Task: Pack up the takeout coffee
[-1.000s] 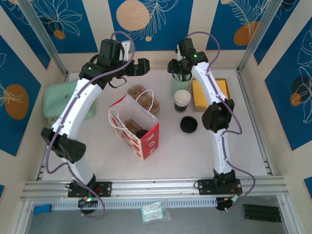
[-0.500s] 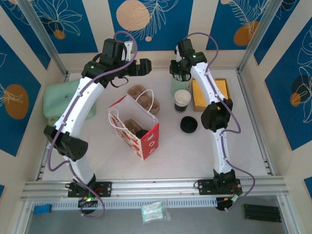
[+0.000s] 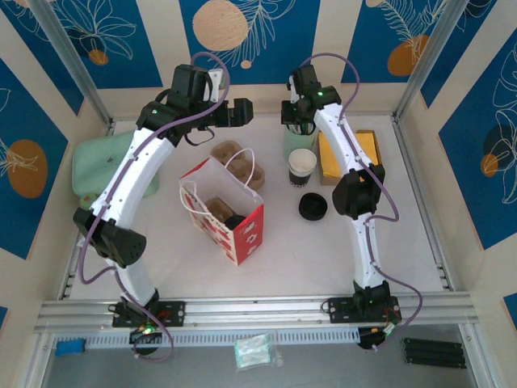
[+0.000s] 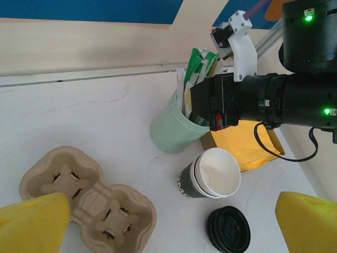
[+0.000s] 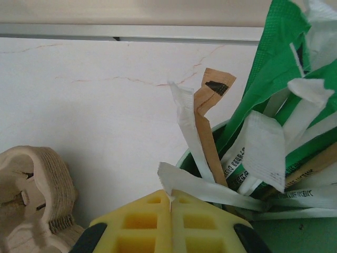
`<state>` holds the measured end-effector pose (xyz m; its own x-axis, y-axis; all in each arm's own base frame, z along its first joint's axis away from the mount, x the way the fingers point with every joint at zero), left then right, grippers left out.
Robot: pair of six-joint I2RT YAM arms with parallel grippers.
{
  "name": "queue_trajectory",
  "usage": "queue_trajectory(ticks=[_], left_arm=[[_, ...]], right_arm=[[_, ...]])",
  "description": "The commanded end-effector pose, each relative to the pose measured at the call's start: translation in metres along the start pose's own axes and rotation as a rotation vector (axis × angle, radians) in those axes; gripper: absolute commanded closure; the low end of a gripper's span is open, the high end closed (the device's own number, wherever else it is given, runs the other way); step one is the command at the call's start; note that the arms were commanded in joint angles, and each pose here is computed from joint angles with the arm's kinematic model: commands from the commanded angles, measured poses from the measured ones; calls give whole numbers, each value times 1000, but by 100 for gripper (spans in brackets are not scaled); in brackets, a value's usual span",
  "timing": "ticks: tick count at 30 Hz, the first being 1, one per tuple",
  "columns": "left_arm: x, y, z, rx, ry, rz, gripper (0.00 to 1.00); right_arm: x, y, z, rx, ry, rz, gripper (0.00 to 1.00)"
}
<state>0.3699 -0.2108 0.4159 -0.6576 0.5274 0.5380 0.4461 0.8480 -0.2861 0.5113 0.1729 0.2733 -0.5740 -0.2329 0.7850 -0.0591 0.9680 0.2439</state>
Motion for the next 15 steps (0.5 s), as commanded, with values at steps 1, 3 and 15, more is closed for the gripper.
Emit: queue_trajectory(ticks=[1, 3, 15], left_arm=[[8, -9, -5, -9, -12, 28, 1], [9, -10, -5, -13, -13, 28, 1], [14, -10, -5, -23, -18, 19, 1]], right_arm=[[45, 7, -13, 23, -89, -6, 100], [51, 6, -15, 16, -105, -11, 100], [91, 9, -21, -4, -169, -43, 100]])
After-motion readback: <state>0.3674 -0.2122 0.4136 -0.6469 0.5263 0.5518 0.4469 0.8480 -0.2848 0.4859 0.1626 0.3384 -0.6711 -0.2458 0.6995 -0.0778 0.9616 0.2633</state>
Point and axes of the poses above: each hand's point on the last joint's axis, 136 mm out from that joint toward the fingers, its own x axis back along the fingers, its own y axis along the line the jaws close on, z = x × y, the point moved 8 cm from there along x, back along the fingers, and after that the axes turned 7 degrees about -x, right-handed, at the moved point
